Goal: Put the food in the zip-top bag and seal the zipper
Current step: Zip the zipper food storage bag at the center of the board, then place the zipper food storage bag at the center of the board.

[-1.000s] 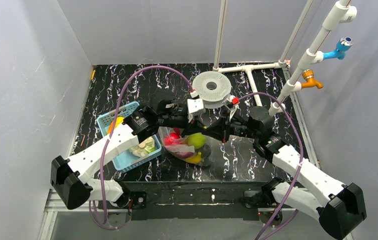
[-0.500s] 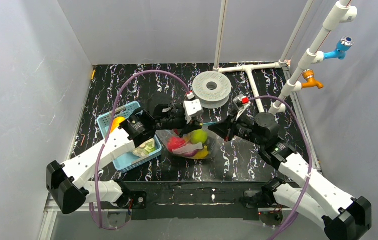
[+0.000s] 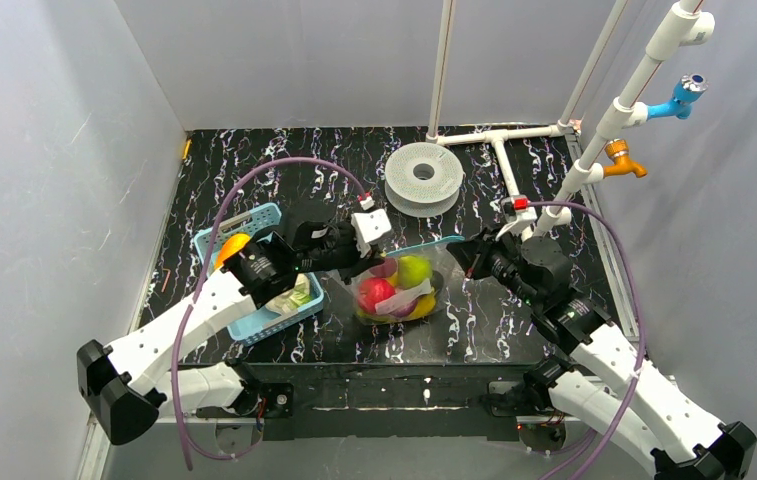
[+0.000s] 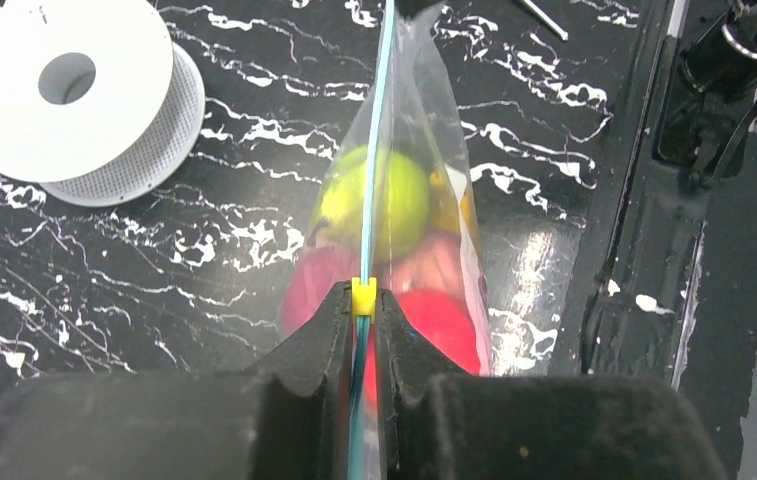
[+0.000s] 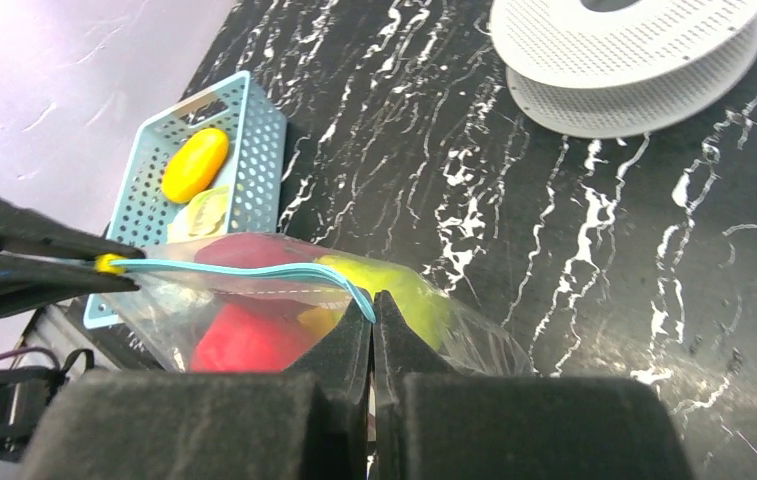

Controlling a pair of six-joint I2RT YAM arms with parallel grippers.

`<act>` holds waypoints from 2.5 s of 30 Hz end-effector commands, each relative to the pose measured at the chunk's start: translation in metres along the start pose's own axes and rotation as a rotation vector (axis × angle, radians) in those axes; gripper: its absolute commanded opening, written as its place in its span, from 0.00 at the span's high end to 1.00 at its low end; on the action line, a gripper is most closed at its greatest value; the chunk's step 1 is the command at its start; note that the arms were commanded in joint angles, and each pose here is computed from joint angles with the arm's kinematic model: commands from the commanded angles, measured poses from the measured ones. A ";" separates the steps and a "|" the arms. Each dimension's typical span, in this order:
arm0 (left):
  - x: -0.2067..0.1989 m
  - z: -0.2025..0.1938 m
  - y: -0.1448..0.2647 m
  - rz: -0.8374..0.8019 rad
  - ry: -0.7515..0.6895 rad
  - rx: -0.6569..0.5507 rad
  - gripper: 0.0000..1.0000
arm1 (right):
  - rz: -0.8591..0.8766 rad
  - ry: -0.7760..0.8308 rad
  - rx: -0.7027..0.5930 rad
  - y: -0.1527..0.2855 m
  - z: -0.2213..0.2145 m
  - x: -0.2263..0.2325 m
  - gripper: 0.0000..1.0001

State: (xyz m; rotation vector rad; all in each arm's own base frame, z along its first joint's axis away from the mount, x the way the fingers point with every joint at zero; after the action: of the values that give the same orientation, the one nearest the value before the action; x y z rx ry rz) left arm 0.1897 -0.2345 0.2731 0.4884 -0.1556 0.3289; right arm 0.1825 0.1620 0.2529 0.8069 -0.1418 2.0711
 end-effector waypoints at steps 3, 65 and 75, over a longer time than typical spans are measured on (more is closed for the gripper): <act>-0.004 -0.020 0.030 0.064 0.005 0.081 1.00 | -0.278 -0.021 -0.162 0.012 0.019 -0.034 0.99; 0.016 -0.016 0.073 0.410 0.532 0.272 0.12 | -0.986 0.065 0.333 -0.040 0.011 -0.103 0.99; 0.021 0.003 0.091 0.462 0.484 0.131 0.05 | -1.037 -0.058 0.391 -0.024 -0.026 -0.119 0.99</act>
State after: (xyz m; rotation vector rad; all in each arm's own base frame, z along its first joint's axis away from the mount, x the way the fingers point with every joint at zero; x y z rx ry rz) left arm 0.1751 -0.1604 0.3050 0.5477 0.2893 0.8676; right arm 0.2499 0.1084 0.1658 0.8464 0.5899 1.1472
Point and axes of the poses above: each gripper's point midway between its finger pads, its own y axis back along the fingers, its own x axis along the line the jaws close on, z = x × y, the point moved 6 cm from there along y, back along the fingers, and after that the axes turned 8 degrees about -y, right-handed, at the moved point
